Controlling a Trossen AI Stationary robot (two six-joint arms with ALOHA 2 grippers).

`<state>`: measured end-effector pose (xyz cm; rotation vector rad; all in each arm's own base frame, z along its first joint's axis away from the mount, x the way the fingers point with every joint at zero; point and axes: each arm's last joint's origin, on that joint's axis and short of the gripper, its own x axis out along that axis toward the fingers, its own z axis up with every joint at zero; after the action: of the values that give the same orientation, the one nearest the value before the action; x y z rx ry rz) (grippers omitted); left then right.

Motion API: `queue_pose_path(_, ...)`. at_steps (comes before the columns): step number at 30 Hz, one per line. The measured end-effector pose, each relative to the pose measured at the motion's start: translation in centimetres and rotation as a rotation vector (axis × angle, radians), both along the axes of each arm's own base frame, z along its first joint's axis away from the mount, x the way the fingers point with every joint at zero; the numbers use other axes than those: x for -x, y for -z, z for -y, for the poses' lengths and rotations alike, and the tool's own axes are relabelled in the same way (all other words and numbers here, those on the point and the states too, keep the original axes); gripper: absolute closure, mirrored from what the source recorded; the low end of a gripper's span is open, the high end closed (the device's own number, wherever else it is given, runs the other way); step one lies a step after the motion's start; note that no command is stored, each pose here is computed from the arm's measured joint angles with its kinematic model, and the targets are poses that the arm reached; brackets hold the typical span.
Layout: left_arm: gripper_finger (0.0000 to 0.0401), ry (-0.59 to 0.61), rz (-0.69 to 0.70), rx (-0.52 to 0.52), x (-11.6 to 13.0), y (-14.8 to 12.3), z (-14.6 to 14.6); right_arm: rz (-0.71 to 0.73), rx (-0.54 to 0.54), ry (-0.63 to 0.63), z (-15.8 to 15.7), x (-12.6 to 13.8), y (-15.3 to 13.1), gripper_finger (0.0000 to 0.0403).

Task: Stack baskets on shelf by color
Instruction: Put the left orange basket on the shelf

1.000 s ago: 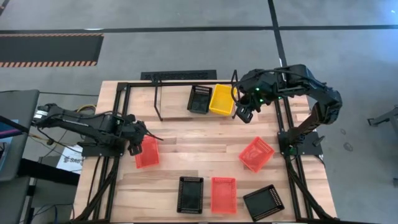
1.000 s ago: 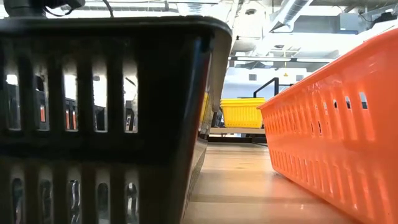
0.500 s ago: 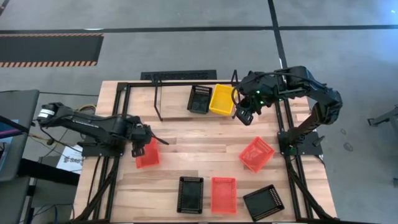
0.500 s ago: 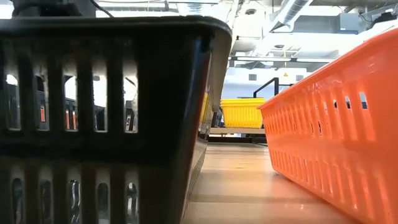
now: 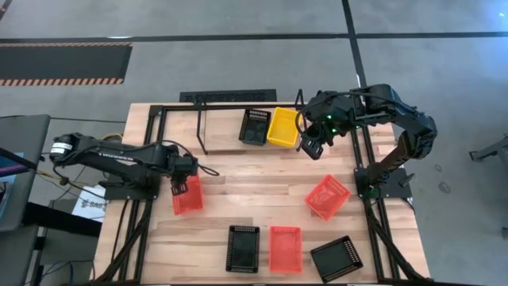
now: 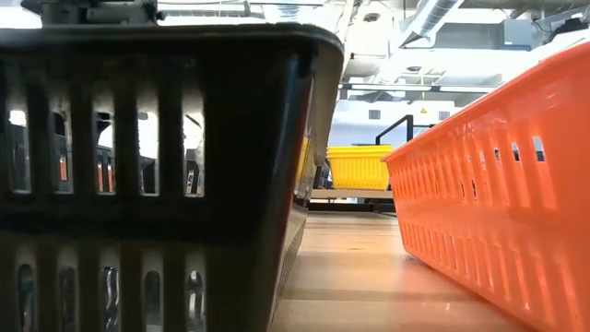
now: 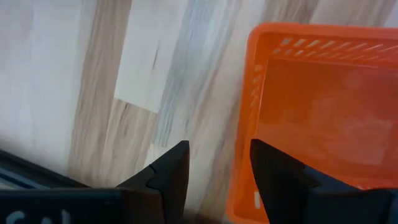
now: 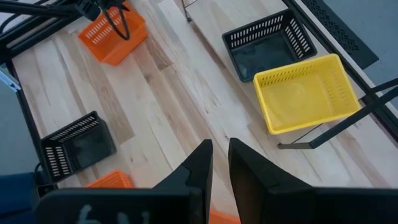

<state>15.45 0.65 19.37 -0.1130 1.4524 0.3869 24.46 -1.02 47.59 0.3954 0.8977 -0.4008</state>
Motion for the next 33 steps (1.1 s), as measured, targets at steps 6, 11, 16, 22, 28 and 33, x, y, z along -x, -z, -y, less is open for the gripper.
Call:
queue_pose_path(6, 0.0244, 0.001, 0.015, 0.073, -0.2, 0.0, -0.5, -0.002, 0.008, -0.008, 0.0, 0.0, 0.0, 0.033)
queue_pose_path(11, 0.0244, -0.01, 0.021, 0.093, -0.2, 0.0, -0.9, -0.002, 0.01, -0.009, 0.0, 0.0, 0.0, 0.033)
queue_pose_path(16, 0.0244, -0.033, 0.023, 0.097, -0.1, 0.0, -1.3, -0.002, 0.01, -0.009, 0.0, 0.0, 0.0, 0.033)
queue_pose_path(22, 0.0244, -0.06, 0.026, 0.104, -0.1, 0.0, -1.7, 0.004, 0.01, -0.009, 0.0, 0.0, 0.0, 0.033)
queue_pose_path(28, 0.0244, -0.05, 0.044, 0.157, -0.2, 0.0, -1.9, 0.005, 0.01, -0.009, 0.0, -0.1, 0.0, 0.033)
queue_pose_path(33, 0.0244, -0.059, 0.049, 0.172, -0.2, 0.0, -2.2, 0.004, 0.01, -0.009, 0.0, -0.1, 0.0, 0.033)
